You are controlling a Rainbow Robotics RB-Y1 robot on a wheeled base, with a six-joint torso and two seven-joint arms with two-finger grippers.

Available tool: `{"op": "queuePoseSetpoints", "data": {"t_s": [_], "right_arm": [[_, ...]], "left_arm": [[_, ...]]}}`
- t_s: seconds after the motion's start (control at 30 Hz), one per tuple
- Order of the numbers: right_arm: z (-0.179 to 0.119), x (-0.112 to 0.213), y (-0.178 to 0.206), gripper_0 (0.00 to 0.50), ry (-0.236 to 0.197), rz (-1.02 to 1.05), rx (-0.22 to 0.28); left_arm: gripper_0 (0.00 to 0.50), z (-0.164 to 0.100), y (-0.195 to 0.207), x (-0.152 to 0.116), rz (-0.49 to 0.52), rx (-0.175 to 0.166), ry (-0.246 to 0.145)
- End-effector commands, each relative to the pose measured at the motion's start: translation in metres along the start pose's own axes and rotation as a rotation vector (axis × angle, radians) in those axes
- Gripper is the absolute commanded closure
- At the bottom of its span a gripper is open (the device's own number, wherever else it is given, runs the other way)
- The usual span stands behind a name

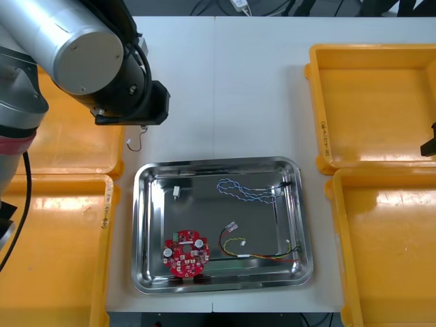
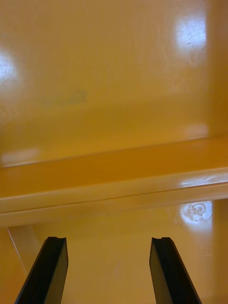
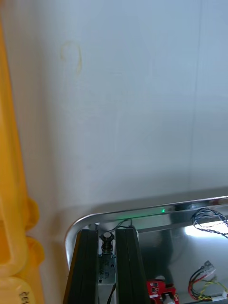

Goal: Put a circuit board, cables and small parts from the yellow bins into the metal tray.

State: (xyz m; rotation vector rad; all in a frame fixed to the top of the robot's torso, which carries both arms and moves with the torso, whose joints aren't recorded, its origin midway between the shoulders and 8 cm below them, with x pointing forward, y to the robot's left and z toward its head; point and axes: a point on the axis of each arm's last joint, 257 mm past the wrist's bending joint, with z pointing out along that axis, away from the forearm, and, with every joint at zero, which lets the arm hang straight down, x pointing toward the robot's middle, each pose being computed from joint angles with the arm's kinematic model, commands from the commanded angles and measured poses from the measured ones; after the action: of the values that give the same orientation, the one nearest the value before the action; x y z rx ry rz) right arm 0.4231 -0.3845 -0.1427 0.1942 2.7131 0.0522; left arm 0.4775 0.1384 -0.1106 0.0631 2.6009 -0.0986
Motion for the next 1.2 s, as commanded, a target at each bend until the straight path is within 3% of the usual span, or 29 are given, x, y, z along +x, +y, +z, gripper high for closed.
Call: {"op": "queuePoseSetpoints", "data": {"t_s": [0.03, 0.53, 0.77, 1.2], "right_arm": [[-0.018, -0.011, -0.015, 0.000, -0.064, 0.007, 0.030], [-0.025, -0.011, -0.002, 0.000, -0.084, -0.051, 0.018], [-0.027, -0.011, 0.002, 0.000, -0.091, -0.100, 0.017], [-0.027, -0.013, 0.000, 0.000, -0.096, -0.162, 0.029]], "left_arm": [[0.500, 0.001, -0.031, 0.011, -0.078, 0.041, -0.008], [0.500, 0.053, -0.052, 0.068, -0.084, 0.042, 0.041], [0.500, 0.071, -0.063, 0.087, -0.094, 0.072, 0.034], [0.500, 0.087, -0.077, 0.108, -0.094, 0.086, 0.035]]}}
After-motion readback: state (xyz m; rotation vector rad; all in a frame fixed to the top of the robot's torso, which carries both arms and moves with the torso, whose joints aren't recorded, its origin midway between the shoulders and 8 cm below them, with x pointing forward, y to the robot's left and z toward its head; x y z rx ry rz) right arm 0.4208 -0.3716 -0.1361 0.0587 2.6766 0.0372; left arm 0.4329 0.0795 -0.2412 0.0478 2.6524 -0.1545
